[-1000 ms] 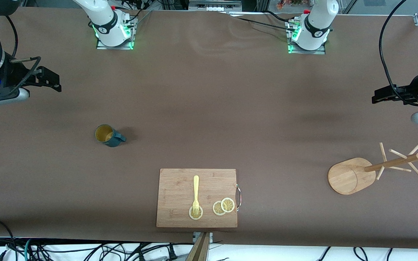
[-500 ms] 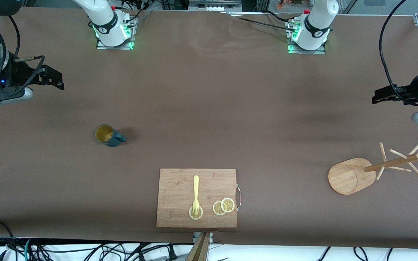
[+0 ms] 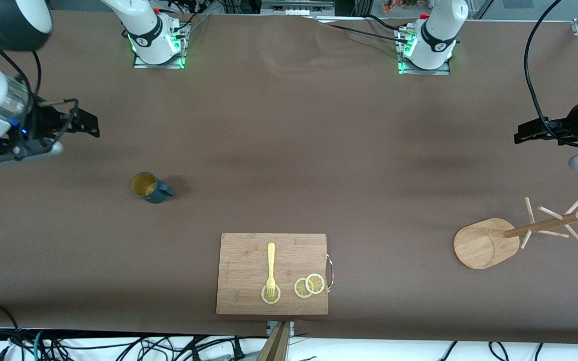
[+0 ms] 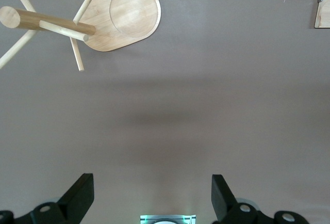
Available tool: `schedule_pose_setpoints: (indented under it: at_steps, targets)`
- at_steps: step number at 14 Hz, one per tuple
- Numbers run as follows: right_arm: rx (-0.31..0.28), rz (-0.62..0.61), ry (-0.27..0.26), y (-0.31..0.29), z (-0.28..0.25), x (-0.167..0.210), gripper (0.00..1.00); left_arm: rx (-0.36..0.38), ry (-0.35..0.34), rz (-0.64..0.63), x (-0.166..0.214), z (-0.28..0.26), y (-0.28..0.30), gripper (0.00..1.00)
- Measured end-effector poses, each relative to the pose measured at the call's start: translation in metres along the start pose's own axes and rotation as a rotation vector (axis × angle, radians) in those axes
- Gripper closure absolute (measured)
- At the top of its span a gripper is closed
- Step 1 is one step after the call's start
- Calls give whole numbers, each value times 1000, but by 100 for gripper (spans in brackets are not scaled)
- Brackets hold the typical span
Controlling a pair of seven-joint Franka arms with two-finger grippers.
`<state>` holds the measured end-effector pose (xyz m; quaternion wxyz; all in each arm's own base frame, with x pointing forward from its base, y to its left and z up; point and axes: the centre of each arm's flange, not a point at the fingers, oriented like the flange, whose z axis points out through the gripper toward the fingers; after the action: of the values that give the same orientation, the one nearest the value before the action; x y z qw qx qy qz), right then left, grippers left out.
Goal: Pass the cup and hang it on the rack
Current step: 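Reach the right gripper down to the teal mug and grasp its rim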
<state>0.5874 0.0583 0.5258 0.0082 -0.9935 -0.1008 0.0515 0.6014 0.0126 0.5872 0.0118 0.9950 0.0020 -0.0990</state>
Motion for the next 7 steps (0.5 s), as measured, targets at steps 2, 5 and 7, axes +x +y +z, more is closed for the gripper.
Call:
schedule_pose_setpoints:
  at_steps: [2,5,7]
  targets:
    - [-3,6,19,4,53,7,0,0,0,0,0,0,0,0]
    - [-9,17,39,12,117,14,0,0,0,2,0,0,1,0]
    - [-14,32,63,22,163,19,0,0,1,3,0,0,2,0]
